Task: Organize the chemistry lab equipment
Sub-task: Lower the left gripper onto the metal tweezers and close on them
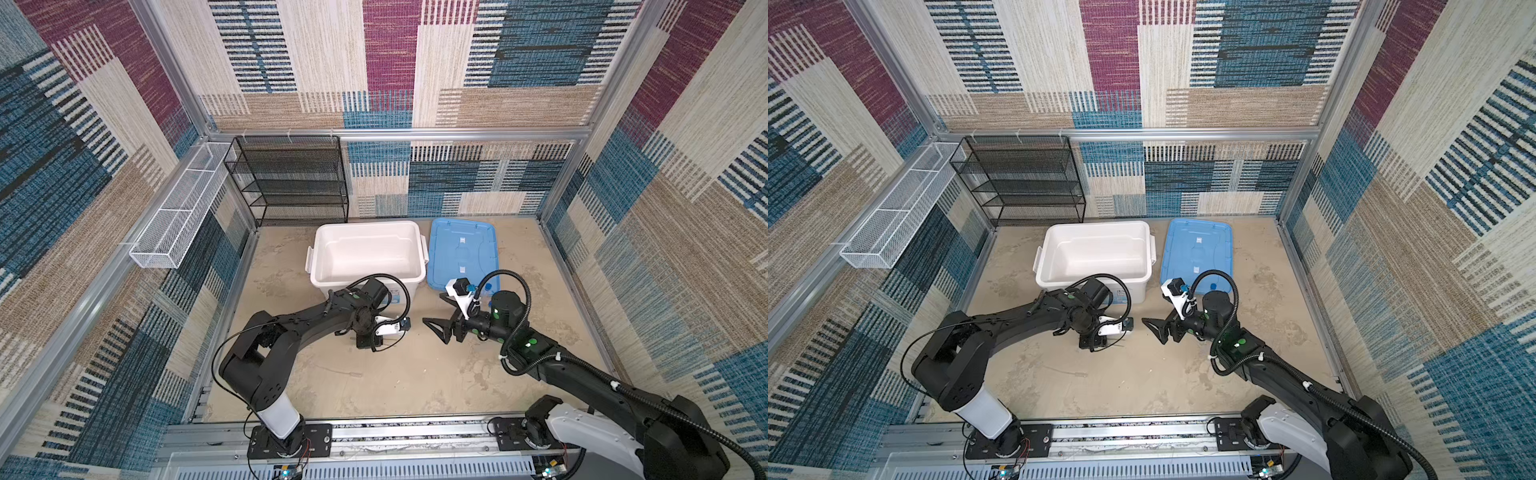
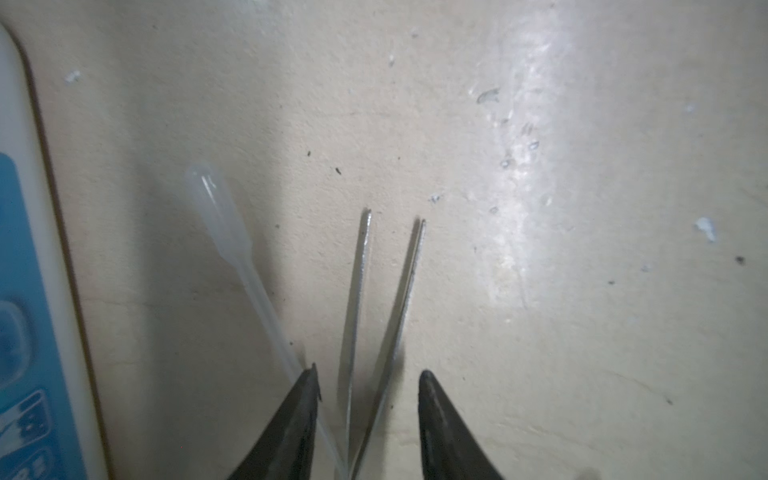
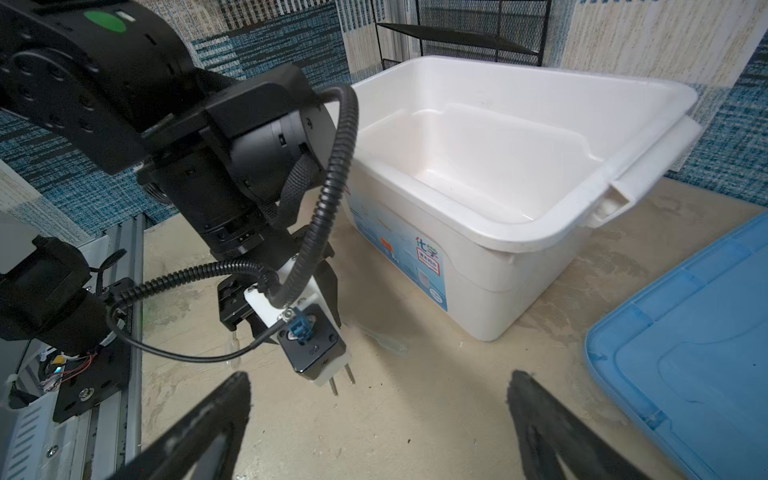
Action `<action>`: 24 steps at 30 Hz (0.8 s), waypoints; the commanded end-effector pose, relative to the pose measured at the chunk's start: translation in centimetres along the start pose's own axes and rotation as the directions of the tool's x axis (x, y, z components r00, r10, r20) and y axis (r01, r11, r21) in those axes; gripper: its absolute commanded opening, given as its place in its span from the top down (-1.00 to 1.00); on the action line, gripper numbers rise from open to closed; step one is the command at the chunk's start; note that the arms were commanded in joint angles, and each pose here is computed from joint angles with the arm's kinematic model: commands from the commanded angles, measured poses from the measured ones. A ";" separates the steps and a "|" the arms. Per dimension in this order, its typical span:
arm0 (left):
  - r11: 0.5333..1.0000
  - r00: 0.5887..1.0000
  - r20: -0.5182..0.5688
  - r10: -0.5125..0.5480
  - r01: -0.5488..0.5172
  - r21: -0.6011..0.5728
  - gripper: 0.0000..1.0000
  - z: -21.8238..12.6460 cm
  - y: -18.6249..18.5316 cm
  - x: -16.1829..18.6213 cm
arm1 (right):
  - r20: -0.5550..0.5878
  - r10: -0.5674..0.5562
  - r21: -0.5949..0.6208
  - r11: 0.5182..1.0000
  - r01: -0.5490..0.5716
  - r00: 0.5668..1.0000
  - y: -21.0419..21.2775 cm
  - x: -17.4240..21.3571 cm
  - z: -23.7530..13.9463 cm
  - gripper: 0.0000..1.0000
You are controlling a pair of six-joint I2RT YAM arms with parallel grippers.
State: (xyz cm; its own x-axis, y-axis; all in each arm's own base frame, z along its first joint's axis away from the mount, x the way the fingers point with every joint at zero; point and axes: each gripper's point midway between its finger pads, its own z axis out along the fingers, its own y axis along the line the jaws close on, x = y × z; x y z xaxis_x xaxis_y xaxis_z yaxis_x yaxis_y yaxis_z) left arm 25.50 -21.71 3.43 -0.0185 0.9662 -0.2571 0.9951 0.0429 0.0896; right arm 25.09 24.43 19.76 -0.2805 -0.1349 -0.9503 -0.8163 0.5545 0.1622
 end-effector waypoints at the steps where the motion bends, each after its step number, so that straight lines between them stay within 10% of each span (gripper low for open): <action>1: 0.999 1.000 0.022 0.019 -0.019 0.039 0.16 0.1 -0.5 -0.4 | 0.015 -0.008 0.007 1.000 0.008 1.000 -0.1 -0.3 -0.1 -0.95; 24: 0.996 0.995 -0.089 0.050 -0.043 0.081 0.54 1.9 -1.6 1.0 | 0.010 -0.007 0.019 1.000 0.007 1.000 -0.3 0.0 0.0 -0.95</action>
State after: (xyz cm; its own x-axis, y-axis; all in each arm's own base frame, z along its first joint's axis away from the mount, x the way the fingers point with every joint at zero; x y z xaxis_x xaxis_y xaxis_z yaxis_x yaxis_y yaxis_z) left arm 25.01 -22.14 1.84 0.0121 0.9773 -0.2117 0.9986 -0.0011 0.0522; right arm 25.08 24.30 19.31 -0.2880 -0.1395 -0.9474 -0.8116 0.5606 0.1642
